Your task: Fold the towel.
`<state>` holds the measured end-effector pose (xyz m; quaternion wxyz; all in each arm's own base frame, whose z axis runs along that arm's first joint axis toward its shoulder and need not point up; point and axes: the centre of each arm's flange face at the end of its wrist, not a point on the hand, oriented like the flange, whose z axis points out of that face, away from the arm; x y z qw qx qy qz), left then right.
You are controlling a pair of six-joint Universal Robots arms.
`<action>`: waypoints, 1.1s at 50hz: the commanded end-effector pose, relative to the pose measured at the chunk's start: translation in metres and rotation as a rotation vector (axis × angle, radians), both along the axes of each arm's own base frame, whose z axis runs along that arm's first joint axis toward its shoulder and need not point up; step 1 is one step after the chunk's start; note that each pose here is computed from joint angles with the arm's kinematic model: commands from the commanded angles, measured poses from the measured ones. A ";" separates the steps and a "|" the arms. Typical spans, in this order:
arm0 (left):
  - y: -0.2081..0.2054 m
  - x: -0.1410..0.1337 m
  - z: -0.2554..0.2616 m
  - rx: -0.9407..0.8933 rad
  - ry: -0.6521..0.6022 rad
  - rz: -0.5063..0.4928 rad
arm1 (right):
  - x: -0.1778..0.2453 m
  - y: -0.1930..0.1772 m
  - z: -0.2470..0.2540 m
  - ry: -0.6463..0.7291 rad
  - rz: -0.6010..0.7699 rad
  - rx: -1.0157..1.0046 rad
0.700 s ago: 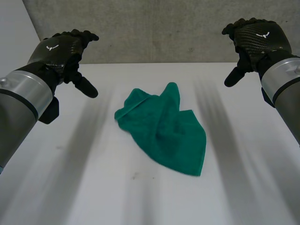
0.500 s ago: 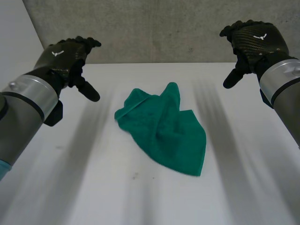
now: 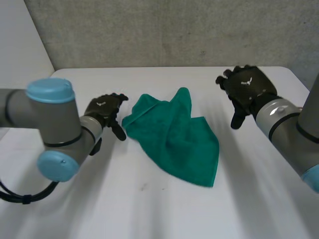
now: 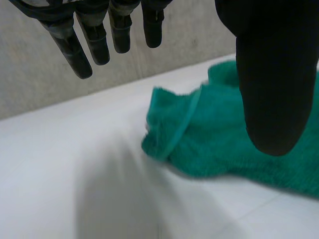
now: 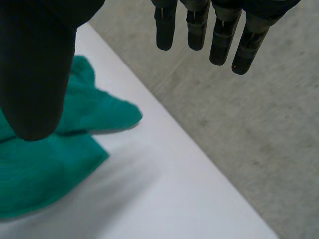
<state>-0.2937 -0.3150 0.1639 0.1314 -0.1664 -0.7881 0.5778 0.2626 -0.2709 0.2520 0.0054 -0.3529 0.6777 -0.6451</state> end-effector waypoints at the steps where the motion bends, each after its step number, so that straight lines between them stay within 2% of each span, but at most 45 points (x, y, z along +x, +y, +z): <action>1: -0.024 -0.012 -0.037 -0.003 0.001 -0.003 | -0.002 0.002 -0.022 0.022 -0.003 0.064; 7: -0.041 -0.020 -0.054 -0.062 0.026 -0.003 | -0.006 0.003 -0.033 0.034 -0.012 0.095; 16: -0.044 -0.024 -0.051 -0.095 0.046 -0.008 | -0.006 0.001 -0.034 0.033 -0.014 0.094; 21: -0.036 -0.028 -0.022 -0.142 0.065 -0.026 | -0.011 -0.013 -0.023 0.003 -0.050 0.051; 28: 0.013 -0.027 0.048 -0.224 0.108 -0.087 | -0.021 -0.043 0.019 -0.121 -0.099 -0.036; 32: 0.055 -0.026 0.079 -0.253 0.131 -0.172 | -0.010 -0.050 0.046 -0.190 0.011 -0.066; 38: 0.120 -0.021 0.088 -0.238 0.140 -0.299 | 0.013 -0.045 0.039 -0.200 0.314 0.083; 40: 0.132 -0.019 0.086 -0.229 0.136 -0.317 | 0.025 -0.038 0.026 -0.208 0.462 0.197; 44: 0.156 -0.018 0.077 -0.195 0.123 -0.360 | 0.032 -0.036 0.009 -0.210 0.525 0.286; 49: 0.170 -0.017 0.065 -0.158 0.105 -0.382 | 0.071 -0.006 -0.023 -0.171 0.644 0.373; 55: 0.175 -0.012 0.053 -0.119 0.082 -0.376 | 0.088 0.004 -0.069 -0.040 0.687 0.381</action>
